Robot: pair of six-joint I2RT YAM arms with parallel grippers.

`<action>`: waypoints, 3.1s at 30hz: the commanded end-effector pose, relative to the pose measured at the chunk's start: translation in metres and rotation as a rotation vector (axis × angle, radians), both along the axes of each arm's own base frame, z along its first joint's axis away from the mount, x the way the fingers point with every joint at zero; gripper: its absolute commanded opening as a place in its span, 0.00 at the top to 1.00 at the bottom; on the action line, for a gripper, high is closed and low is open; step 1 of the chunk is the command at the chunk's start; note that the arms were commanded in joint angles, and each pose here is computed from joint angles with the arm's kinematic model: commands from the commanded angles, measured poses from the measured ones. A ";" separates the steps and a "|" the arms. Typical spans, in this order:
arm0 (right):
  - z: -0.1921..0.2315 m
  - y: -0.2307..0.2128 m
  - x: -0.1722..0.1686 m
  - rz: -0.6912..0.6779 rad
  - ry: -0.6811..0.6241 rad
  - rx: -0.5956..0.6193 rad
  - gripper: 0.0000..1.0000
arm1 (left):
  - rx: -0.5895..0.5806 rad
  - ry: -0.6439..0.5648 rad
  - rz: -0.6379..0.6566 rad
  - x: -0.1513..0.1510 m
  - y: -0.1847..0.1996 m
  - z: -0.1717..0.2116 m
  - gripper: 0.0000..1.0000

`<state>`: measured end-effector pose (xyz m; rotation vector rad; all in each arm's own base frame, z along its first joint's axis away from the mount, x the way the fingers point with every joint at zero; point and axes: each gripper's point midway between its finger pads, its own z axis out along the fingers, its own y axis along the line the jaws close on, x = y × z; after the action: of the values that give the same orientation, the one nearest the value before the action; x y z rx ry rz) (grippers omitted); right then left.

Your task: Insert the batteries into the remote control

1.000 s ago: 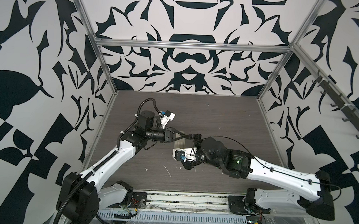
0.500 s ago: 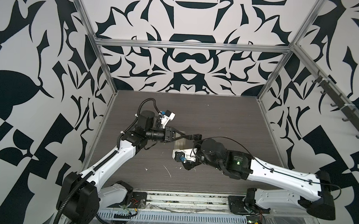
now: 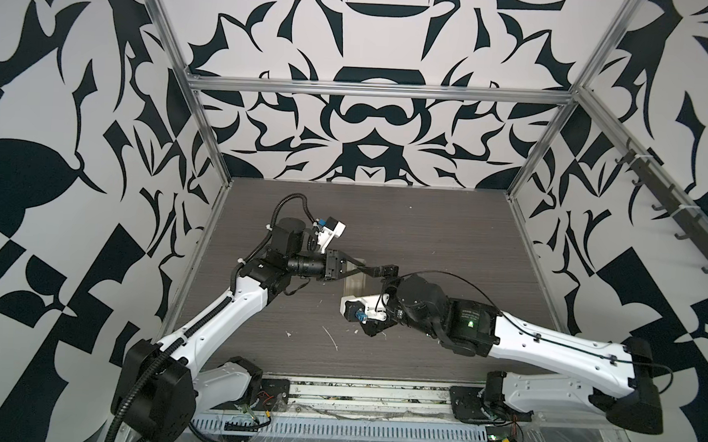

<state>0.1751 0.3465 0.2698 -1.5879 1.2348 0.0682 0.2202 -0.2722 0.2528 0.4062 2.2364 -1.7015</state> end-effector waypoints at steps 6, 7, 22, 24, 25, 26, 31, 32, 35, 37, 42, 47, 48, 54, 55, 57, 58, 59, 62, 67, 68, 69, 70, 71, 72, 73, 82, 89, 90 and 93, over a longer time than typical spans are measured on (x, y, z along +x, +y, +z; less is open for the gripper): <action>0.031 -0.011 0.016 -0.096 -0.089 0.076 0.01 | -0.014 0.023 -0.052 -0.012 -0.002 0.007 1.00; 0.031 -0.012 0.016 -0.096 -0.090 0.076 0.01 | -0.014 0.020 -0.051 -0.011 -0.002 0.007 1.00; 0.032 -0.013 0.015 -0.097 -0.100 0.077 0.02 | -0.008 0.017 -0.043 -0.012 -0.001 0.006 1.00; 0.033 -0.013 0.014 -0.096 -0.102 0.078 0.02 | -0.008 0.017 -0.043 -0.012 -0.001 0.006 1.00; 0.033 -0.012 0.014 -0.096 -0.102 0.079 0.02 | -0.009 0.016 -0.044 -0.013 -0.001 0.007 1.00; 0.034 -0.013 0.014 -0.096 -0.103 0.080 0.02 | -0.008 0.016 -0.043 -0.012 -0.001 0.007 1.00; 0.036 -0.013 0.012 -0.092 -0.108 0.088 0.02 | -0.008 0.016 -0.042 -0.013 -0.001 0.007 1.00; 0.035 -0.013 0.012 -0.091 -0.106 0.086 0.02 | -0.009 0.014 -0.043 -0.013 0.000 0.007 1.00; 0.036 -0.013 0.012 -0.089 -0.107 0.089 0.02 | -0.008 0.016 -0.041 -0.012 -0.001 0.007 1.00; 0.035 -0.013 0.012 -0.089 -0.107 0.089 0.02 | -0.006 0.016 -0.040 -0.012 0.000 0.006 1.00; 0.032 -0.012 0.010 -0.082 -0.102 0.082 0.02 | -0.010 0.013 -0.041 -0.013 0.000 0.008 1.00; 0.033 -0.012 0.009 -0.078 -0.102 0.086 0.02 | -0.010 0.014 -0.039 -0.013 0.000 0.008 1.00; 0.033 -0.012 0.009 -0.077 -0.102 0.085 0.02 | -0.011 0.012 -0.039 -0.013 0.000 0.008 1.00; 0.034 -0.012 0.008 -0.071 -0.101 0.088 0.02 | -0.011 0.011 -0.038 -0.013 0.000 0.008 1.00; 0.033 -0.012 0.007 -0.069 -0.100 0.087 0.01 | -0.009 0.014 -0.036 -0.013 0.000 0.007 1.00; 0.033 -0.011 0.007 -0.067 -0.099 0.086 0.01 | -0.010 0.013 -0.036 -0.013 0.000 0.008 1.00; 0.034 -0.011 0.006 -0.066 -0.100 0.088 0.01 | -0.010 0.015 -0.036 -0.013 0.000 0.008 1.00; 0.034 -0.011 0.007 -0.066 -0.100 0.089 0.01 | -0.010 0.014 -0.036 -0.013 0.000 0.008 1.00; 0.034 -0.011 0.006 -0.065 -0.101 0.089 0.01 | -0.011 0.013 -0.037 -0.013 0.000 0.009 1.00; 0.036 -0.011 0.004 -0.058 -0.100 0.096 0.01 | -0.010 0.015 -0.034 -0.012 0.000 0.010 1.00; 0.036 -0.011 0.004 -0.055 -0.099 0.097 0.01 | -0.011 0.014 -0.033 -0.012 0.000 0.010 1.00; 0.036 -0.011 0.004 -0.055 -0.099 0.096 0.01 | -0.010 0.015 -0.033 -0.012 0.000 0.010 1.00; 0.035 -0.011 0.003 -0.052 -0.097 0.097 0.01 | -0.011 0.013 -0.033 -0.012 0.000 0.010 1.00; 0.035 -0.011 0.002 -0.048 -0.096 0.096 0.00 | -0.011 0.015 -0.033 -0.012 0.000 0.011 1.00; 0.035 -0.010 0.002 -0.045 -0.092 0.095 0.00 | -0.012 0.014 -0.033 -0.012 0.000 0.011 1.00; 0.034 -0.010 0.002 -0.044 -0.091 0.091 0.01 | -0.013 0.013 -0.033 -0.012 0.000 0.012 1.00; 0.030 -0.008 0.001 -0.037 -0.083 0.080 0.01 | -0.015 0.010 -0.035 -0.012 0.000 0.013 1.00; 0.029 -0.007 0.000 -0.029 -0.078 0.078 0.00 | -0.015 0.012 -0.036 -0.011 -0.001 0.013 1.00; 0.029 -0.008 0.000 -0.030 -0.078 0.077 0.01 | -0.014 0.012 -0.035 -0.011 -0.001 0.013 1.00; 0.027 -0.007 0.000 -0.029 -0.074 0.075 0.01 | -0.017 0.009 -0.036 -0.012 -0.001 0.015 1.00</action>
<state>0.1689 0.3414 0.2788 -1.5609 1.1990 0.0531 0.2204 -0.2709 0.2508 0.3792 2.2556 -1.6911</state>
